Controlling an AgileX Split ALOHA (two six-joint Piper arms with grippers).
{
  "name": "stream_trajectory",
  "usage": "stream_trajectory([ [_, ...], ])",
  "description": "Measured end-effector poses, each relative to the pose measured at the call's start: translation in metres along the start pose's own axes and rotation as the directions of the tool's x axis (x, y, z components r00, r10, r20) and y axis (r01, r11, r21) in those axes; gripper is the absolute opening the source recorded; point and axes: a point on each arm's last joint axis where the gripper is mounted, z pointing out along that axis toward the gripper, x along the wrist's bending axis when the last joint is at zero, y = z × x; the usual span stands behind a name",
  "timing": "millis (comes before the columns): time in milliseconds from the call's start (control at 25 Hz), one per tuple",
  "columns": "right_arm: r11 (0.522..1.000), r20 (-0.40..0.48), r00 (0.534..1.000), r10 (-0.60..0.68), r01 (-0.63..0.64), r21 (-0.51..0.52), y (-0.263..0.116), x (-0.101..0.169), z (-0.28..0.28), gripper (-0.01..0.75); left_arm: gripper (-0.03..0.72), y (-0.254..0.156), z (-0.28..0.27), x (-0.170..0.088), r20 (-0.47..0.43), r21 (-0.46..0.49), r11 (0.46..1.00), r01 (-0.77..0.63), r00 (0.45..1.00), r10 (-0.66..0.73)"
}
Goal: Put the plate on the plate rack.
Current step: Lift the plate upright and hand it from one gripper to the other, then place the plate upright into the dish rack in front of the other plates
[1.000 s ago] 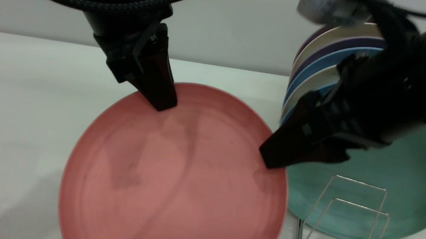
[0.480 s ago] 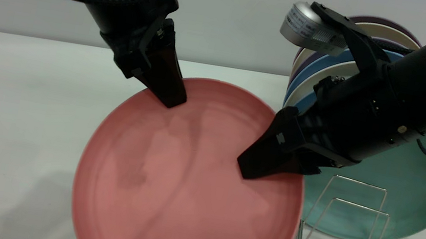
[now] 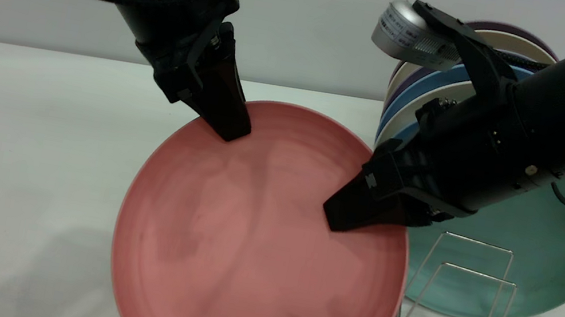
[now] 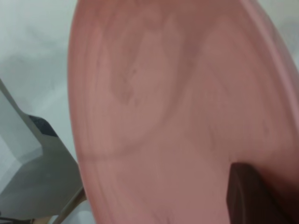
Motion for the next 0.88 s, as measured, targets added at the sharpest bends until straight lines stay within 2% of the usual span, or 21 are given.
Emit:
stream_trajectory([
  [120, 1.000, -0.002, 1.000, -0.004, 0.004, 0.001, 0.000, 0.000, 0.000, 0.087, 0.043, 0.000, 0.000, -0.001, 0.009, 0.005, 1.000, 0.008, 1.000, -0.008],
  [240, 1.000, -0.001, 1.000, -0.016, 0.016, 0.003, 0.000, 0.000, 0.000, 0.087, 0.118, -0.001, 0.000, -0.003, 0.029, 0.014, 1.000, 0.020, 0.999, -0.021],
  [360, 1.000, -0.001, 1.000, -0.021, 0.021, 0.006, -0.001, 0.000, 0.001, 0.087, 0.294, -0.002, 0.000, -0.005, 0.057, 0.025, 0.999, 0.029, 0.998, -0.030],
  [440, 1.000, 0.000, 1.000, -0.022, 0.022, 0.011, -0.002, -0.001, 0.002, 0.087, 0.447, -0.003, 0.000, -0.007, 0.070, 0.033, 0.998, 0.058, 0.996, -0.060],
  [520, 0.999, 0.004, 1.000, -0.028, 0.028, 0.016, -0.002, -0.001, 0.002, 0.087, 0.568, -0.003, -0.001, -0.006, 0.067, 0.037, 0.993, 0.112, 0.991, -0.114],
  [600, 0.999, 0.004, 0.999, -0.037, 0.037, 0.022, -0.003, -0.001, 0.002, 0.087, 0.657, -0.007, -0.003, -0.002, 0.061, 0.042, 0.981, 0.188, 0.980, -0.191],
  [720, 0.998, 0.005, 0.999, -0.052, 0.052, 0.043, -0.005, -0.002, 0.002, 0.087, 0.700, -0.021, -0.015, 0.009, 0.019, 0.068, 0.958, 0.278, 0.960, -0.280],
  [880, 0.993, 0.004, 0.997, -0.080, 0.079, 0.084, -0.008, -0.002, 0.002, 0.087, 0.683, -0.043, -0.038, 0.028, -0.055, 0.044, 0.906, 0.421, 0.907, -0.418],
])
